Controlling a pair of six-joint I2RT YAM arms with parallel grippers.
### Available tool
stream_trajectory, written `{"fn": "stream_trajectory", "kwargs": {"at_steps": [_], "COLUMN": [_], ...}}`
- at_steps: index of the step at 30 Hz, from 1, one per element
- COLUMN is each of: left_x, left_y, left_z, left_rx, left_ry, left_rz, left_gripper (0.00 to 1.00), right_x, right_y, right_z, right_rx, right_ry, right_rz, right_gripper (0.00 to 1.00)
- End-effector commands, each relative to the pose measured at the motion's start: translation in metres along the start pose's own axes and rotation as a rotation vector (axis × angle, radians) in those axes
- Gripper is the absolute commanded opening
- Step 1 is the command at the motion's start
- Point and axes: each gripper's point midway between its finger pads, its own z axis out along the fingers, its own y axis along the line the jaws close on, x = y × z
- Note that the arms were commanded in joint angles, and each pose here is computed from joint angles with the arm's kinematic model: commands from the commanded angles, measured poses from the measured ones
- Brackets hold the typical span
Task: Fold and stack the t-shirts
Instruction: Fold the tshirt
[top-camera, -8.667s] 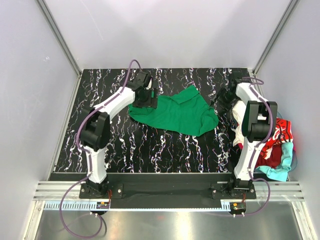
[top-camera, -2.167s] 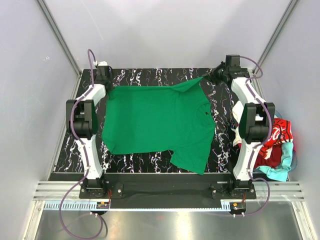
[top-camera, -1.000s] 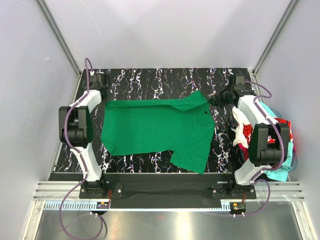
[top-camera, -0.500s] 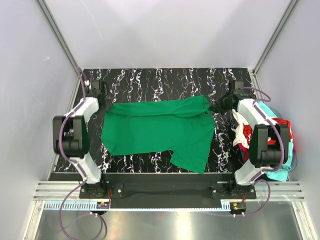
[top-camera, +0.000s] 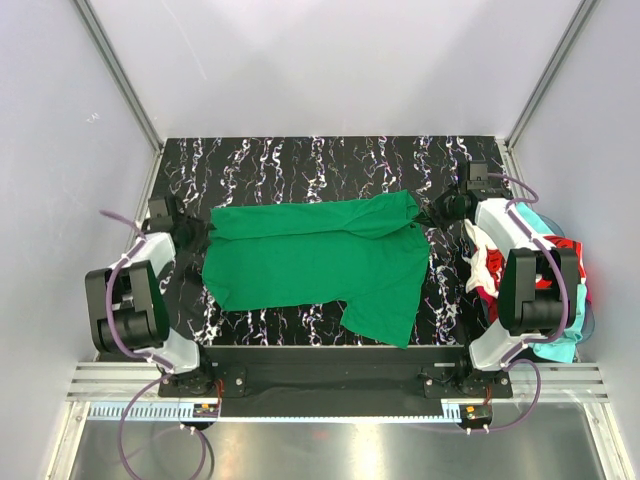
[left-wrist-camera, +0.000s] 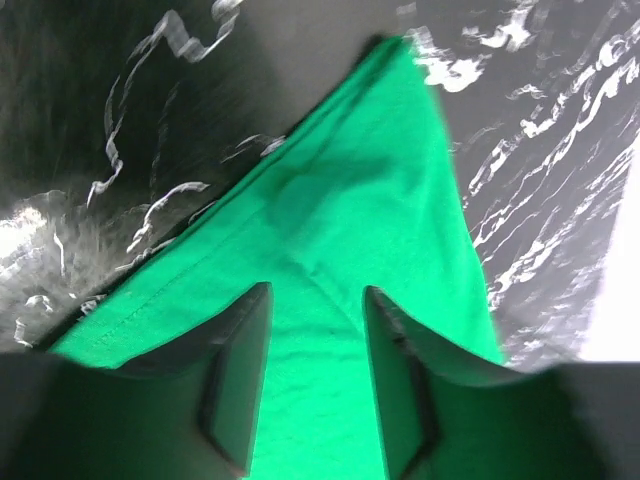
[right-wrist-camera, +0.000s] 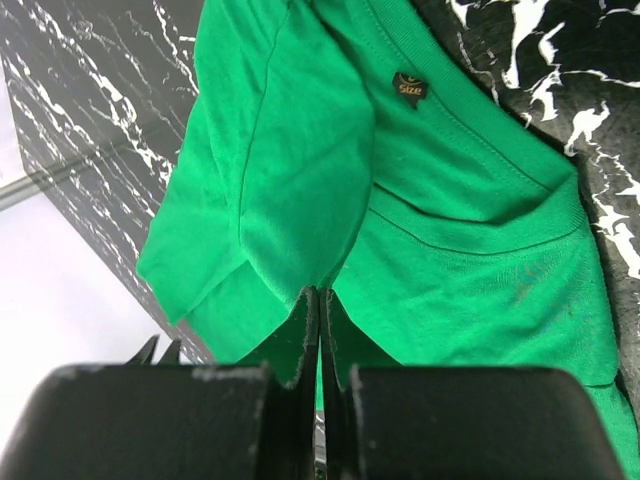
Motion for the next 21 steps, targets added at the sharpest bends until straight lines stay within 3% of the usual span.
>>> {"fn": "stream_trajectory", "kwargs": {"at_steps": [1, 11, 21], "left_x": [-0.003, -0.011, -0.013], "left_y": [-0.030, -0.006, 0.007], "left_z": [0.006, 0.022, 0.031], "left_rx": [0.165, 0.096, 0.060], "left_ry": [0.058, 0.054, 0.071], "left_rz": [-0.242, -0.379, -0.424], "left_gripper": [0.43, 0.44, 0.41], "right_x": [0.001, -0.001, -0.005], "right_y": [0.013, 0.021, 0.026], "right_z": [-0.014, -0.014, -0.011], "right_rx": [-0.071, -0.095, -0.102], "right_ry": [-0.005, 0.000, 0.003], "right_rz": [-0.046, -0.062, -0.060], "right_gripper": [0.00, 0.00, 0.00]}}
